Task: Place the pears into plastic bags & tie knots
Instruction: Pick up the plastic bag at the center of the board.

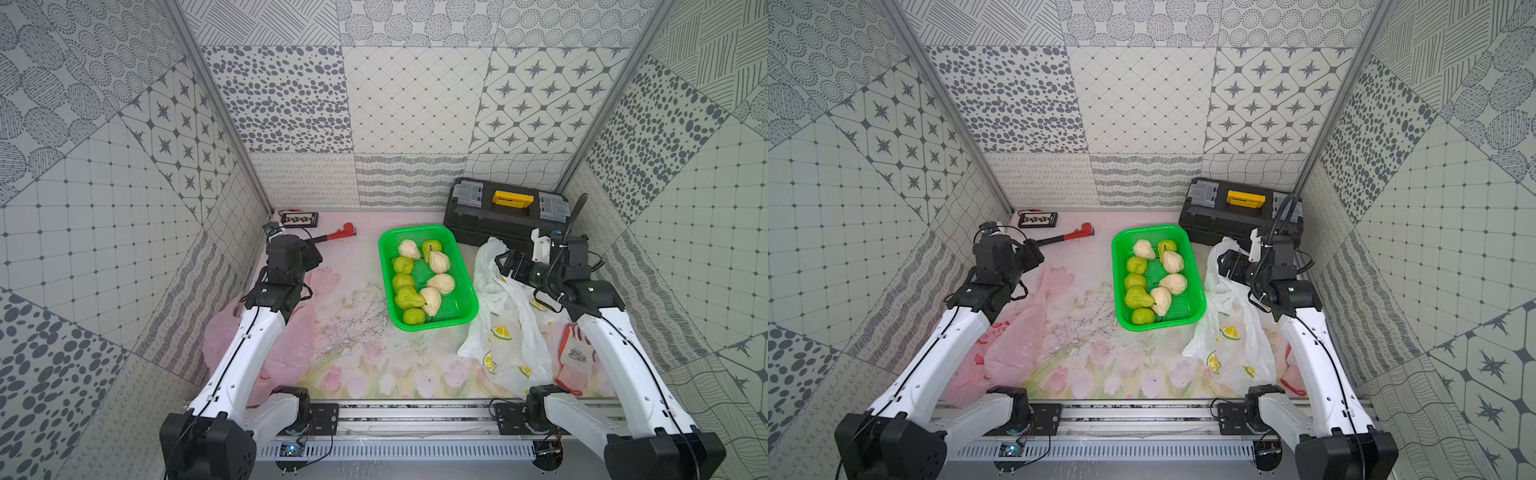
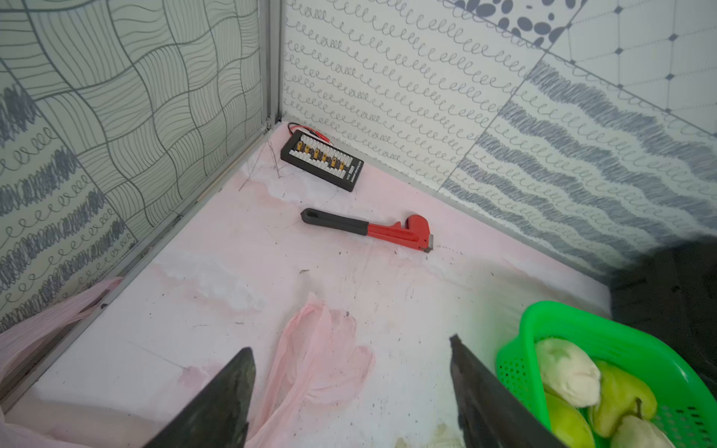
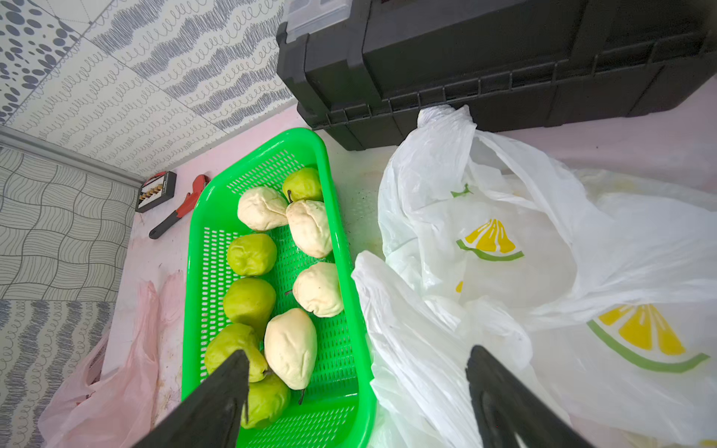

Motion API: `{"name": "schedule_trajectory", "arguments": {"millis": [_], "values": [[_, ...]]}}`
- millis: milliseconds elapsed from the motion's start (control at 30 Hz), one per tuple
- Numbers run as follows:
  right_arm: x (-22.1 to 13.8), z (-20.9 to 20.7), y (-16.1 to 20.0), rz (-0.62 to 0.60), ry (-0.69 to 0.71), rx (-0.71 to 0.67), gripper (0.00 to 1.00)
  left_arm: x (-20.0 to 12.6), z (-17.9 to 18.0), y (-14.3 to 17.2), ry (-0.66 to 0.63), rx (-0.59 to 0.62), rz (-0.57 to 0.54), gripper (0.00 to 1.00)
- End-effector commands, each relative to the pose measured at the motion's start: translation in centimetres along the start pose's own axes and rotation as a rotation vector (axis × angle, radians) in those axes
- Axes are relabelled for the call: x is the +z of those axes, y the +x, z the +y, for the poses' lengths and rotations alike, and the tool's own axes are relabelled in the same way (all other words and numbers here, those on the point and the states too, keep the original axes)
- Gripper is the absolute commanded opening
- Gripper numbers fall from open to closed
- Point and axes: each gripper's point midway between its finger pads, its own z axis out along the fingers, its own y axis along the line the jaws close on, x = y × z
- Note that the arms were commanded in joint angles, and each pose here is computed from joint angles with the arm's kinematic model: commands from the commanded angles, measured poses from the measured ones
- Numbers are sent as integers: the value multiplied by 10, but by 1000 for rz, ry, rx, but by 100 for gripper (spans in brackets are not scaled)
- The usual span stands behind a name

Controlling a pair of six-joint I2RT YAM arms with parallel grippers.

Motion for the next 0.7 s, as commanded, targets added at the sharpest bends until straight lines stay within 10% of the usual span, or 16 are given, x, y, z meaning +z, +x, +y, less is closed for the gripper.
{"name": "schedule_trajectory", "arguments": {"millis": [0, 333, 667], "values": [[5, -21, 46, 196, 115, -6, 88, -21, -26, 50, 121, -10, 300, 79], [27, -80, 73, 295, 432, -70, 79, -42, -95, 151, 293, 112, 642, 99], [36, -84, 82, 307, 473, -133, 20, -40, -143, 184, 353, 232, 699, 97]]}}
